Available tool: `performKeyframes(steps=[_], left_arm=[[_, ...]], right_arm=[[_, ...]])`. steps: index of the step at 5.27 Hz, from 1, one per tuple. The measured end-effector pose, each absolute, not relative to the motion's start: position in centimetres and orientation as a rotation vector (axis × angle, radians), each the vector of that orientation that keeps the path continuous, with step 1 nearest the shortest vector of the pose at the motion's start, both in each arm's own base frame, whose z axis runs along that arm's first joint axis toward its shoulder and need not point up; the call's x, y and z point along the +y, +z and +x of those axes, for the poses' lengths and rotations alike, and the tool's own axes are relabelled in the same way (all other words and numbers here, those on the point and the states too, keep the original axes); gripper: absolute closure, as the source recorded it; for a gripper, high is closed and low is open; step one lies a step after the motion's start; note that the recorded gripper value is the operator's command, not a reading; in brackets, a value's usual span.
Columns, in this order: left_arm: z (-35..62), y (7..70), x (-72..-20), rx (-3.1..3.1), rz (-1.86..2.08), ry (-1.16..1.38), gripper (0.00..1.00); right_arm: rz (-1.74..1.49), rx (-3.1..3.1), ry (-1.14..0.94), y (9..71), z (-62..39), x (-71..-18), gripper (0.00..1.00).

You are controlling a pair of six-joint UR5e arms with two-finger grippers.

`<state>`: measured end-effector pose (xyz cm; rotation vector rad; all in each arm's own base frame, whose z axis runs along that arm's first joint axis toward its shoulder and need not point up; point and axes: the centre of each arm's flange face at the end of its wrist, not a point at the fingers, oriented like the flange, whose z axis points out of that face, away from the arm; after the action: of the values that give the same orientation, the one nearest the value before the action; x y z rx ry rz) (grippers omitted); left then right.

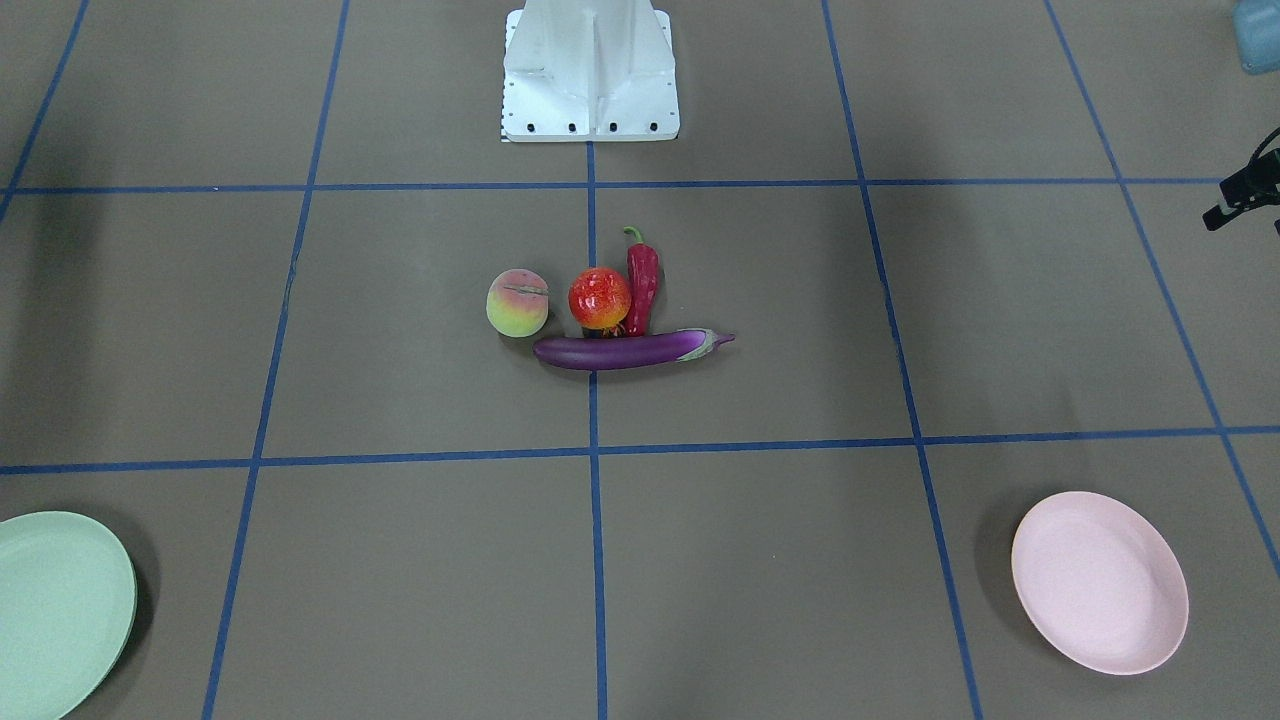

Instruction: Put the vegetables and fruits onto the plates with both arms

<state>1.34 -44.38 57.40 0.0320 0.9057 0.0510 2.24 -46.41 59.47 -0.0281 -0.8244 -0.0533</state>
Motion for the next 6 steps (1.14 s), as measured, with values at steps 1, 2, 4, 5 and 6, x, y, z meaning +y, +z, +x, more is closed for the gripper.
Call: performKeyframes(steps=[1,2,4,5,6], left_arm=[[1.32,57.17,-44.34,0.906,0.037,0.053,0.0],[1.31,56.95,-44.32,0.907,0.041,0.056,0.0],[1.3,56.68,-44.2,0.909,0.05,0.065,0.0],[1.31,56.59,-44.18,0.91,0.052,0.067,0.0],[1.43,56.37,-44.24,0.913,0.055,0.072,0.0]], right_arm=[[-0.026,-0.824,-0.054,59.38,2.23,-46.53,0.0],[-0.02,-0.824,-0.057,59.05,2.17,-46.9,0.0],[-0.021,-0.824,-0.06,59.39,2.13,-47.04,0.0],[-0.018,-0.824,-0.064,59.71,2.09,-47.02,0.0],[-0.012,-0.825,-0.068,59.72,2.03,-47.06,0.0]])
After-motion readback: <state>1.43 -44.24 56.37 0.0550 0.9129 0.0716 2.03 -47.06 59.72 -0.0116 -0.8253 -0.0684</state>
